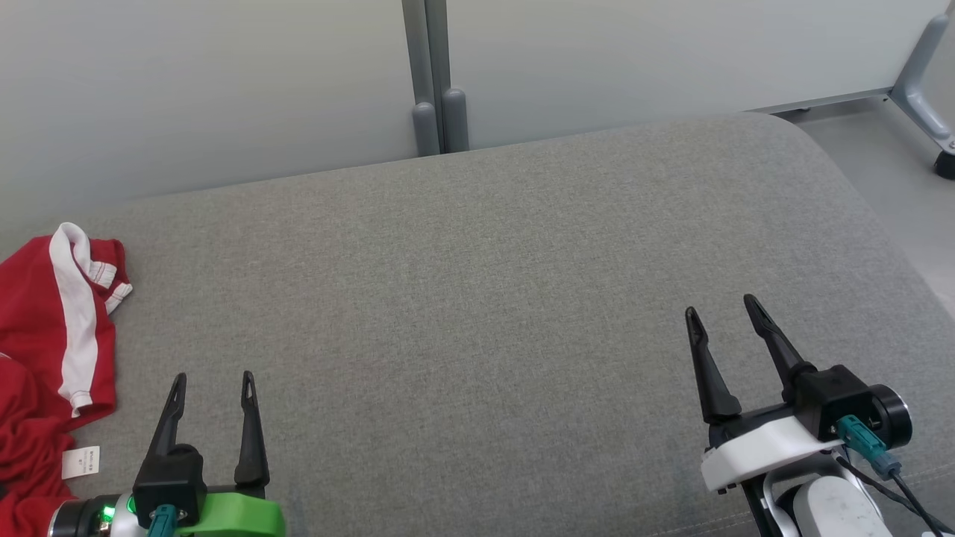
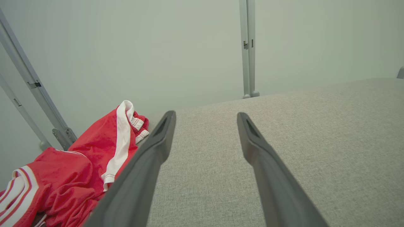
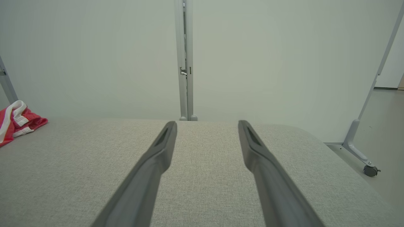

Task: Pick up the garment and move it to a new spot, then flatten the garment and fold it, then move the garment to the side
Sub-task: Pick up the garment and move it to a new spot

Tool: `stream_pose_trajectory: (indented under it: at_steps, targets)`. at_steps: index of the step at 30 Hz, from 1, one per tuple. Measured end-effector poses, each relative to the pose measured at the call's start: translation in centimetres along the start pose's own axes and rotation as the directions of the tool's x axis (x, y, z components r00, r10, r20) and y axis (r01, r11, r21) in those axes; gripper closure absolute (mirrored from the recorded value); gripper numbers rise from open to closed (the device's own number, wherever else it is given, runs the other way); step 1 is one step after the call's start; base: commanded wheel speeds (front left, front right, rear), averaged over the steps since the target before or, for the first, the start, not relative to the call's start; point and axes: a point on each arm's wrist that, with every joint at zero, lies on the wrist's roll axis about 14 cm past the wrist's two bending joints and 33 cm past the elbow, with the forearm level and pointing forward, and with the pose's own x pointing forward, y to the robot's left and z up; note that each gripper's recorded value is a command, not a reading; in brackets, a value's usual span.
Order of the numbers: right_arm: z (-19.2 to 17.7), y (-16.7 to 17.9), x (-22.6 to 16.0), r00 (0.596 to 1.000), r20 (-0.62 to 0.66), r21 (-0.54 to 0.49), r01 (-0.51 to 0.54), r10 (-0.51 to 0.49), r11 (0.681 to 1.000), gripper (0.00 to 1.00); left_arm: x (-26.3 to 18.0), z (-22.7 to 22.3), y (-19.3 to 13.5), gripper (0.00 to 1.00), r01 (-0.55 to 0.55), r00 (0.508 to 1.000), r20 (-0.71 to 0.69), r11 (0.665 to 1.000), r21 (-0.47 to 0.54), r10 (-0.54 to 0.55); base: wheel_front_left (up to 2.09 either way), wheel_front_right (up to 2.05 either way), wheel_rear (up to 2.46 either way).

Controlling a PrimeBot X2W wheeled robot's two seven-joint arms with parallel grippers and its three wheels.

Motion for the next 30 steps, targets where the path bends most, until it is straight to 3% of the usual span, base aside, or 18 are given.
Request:
stream_pose_trajectory:
  at_steps: [21, 30]
  targets:
    - [0.0, -0.5, 0.5, 1.000, 0.003, -0.003, 0.015, -0.015, 1.000, 0.00, -0.1, -0.2, -0.6, 0.00, 0.014, 1.000, -0.008, 1.000, -0.013, -0.014, 0.00, 0.00, 0.00]
    - [-0.1, 1.4, 1.7, 0.999, 0.005, 0.007, -0.051, 0.051, 0.999, 0.00, -0.7, 0.1, 1.7, 0.00, -0.058, 0.998, 0.000, 0.998, -0.005, 0.058, 0.00, 0.00, 0.00]
